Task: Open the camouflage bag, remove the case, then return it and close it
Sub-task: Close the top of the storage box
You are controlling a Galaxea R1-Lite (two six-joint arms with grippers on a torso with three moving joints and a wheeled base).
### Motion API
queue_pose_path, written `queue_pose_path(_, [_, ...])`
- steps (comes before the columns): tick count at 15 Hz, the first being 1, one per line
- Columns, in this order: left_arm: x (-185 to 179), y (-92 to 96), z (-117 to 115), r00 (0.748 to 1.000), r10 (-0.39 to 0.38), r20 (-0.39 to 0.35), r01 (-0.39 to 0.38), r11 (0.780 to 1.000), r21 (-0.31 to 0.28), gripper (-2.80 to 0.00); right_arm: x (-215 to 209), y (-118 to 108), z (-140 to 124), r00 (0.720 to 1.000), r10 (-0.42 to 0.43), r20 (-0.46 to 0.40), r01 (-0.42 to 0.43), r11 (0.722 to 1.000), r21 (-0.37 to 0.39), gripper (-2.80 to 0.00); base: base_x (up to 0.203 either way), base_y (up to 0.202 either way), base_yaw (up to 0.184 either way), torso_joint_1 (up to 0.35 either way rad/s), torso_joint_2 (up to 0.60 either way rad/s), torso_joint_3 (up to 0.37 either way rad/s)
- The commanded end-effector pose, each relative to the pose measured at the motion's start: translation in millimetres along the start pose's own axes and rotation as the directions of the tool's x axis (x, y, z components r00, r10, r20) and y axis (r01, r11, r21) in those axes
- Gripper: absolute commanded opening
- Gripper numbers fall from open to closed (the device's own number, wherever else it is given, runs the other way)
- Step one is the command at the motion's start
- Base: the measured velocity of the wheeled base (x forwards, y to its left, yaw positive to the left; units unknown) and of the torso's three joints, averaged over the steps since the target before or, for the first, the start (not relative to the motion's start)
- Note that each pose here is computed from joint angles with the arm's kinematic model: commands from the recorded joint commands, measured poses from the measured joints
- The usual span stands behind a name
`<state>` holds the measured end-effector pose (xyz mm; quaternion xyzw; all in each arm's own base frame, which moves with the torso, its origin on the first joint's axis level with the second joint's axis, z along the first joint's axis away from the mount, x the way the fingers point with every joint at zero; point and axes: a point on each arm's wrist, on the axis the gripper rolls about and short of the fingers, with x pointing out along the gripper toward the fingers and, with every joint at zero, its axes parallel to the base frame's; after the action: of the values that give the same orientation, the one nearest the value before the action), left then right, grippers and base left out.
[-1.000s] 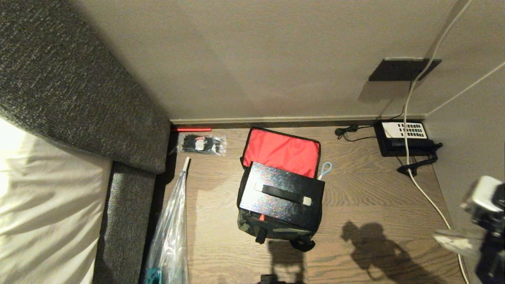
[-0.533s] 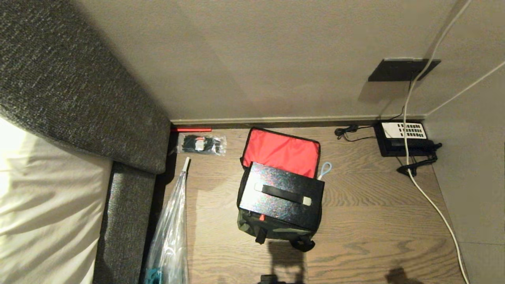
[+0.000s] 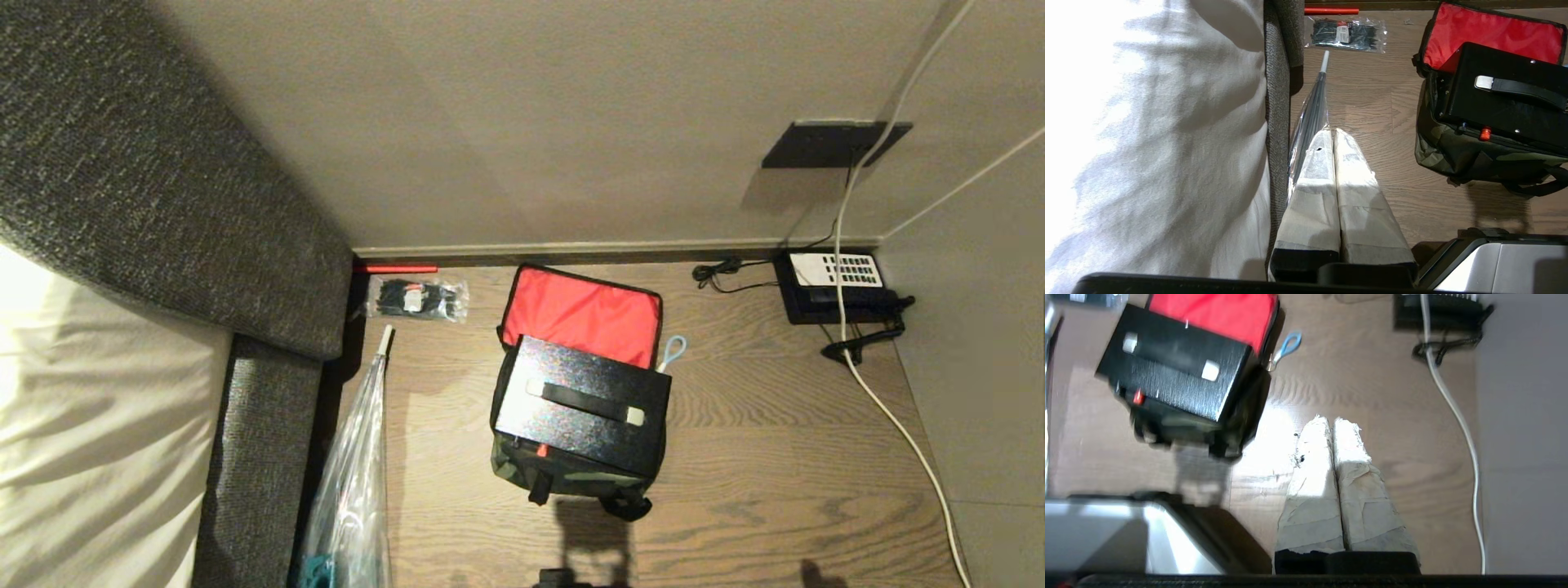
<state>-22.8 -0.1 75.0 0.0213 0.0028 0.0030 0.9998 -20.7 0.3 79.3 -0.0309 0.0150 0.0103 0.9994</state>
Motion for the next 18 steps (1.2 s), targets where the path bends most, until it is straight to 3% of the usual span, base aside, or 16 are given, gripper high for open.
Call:
queue_pose_path(1, [0.0, 0.0, -0.4, 1.0, 0.001, 0.001, -0.001, 1.0, -0.001, -2.8, -1.2, 0.2, -3.0, 1.0, -0.003, 0.021, 0.002, 1.0, 0.007, -2.8, 0.0, 0.0, 0.0, 0.0, 0.0, 0.0])
queue_pose_path(18, [0.0, -0.1, -0.8, 1.0, -0.002, -0.002, 0.002, 1.0, 0.0, -2.8, -1.2, 0.2, -2.8, 1.0, -0.004, 0.023, 0.004, 1.0, 0.016, -2.8, 0.0, 0.0, 0.0, 0.001, 0.0, -0.029])
